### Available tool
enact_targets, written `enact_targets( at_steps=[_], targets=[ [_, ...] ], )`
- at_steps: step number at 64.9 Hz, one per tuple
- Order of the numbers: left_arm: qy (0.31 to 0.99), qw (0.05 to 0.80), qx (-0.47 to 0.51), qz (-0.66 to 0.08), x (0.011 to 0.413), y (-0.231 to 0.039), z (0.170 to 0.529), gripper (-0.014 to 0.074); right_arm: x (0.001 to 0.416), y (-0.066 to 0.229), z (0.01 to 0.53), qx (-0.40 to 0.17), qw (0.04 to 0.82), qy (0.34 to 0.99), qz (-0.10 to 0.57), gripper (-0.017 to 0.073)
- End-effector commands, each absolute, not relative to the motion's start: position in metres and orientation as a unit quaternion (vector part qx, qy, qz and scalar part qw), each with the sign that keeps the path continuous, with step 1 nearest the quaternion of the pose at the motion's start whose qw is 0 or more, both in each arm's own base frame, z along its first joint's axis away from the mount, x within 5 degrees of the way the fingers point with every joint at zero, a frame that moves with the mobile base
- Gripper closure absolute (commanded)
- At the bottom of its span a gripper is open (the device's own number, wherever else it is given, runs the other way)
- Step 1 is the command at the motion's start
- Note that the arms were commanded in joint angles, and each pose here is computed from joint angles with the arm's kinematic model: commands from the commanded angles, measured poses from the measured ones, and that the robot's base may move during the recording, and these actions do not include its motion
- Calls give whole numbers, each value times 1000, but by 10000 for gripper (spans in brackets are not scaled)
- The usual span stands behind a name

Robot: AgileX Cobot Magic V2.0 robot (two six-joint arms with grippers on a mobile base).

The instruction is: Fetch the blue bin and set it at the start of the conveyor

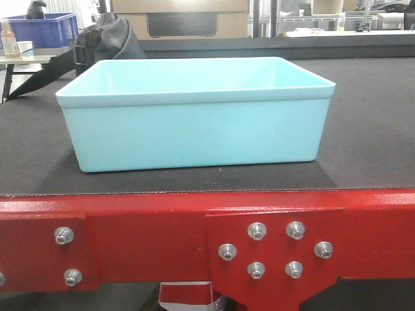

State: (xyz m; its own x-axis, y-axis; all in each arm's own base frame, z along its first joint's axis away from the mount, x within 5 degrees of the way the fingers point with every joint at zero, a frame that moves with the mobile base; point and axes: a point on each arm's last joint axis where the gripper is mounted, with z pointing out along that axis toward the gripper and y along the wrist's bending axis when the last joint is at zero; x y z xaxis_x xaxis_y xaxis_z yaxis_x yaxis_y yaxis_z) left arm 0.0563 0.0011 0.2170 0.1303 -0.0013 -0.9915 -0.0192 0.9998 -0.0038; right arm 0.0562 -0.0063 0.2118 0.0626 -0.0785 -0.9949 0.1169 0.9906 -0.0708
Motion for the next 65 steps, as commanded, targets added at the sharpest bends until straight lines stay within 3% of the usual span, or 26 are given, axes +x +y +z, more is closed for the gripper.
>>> enact_targets(
  at_steps=[1, 65],
  targets=[
    [647, 763, -9, 6, 55, 1, 220, 704, 56, -6, 214, 14, 736, 673, -70, 725],
    [647, 763, -9, 6, 55, 1, 220, 704, 56, -6, 214, 14, 736, 673, -70, 725]
  ],
)
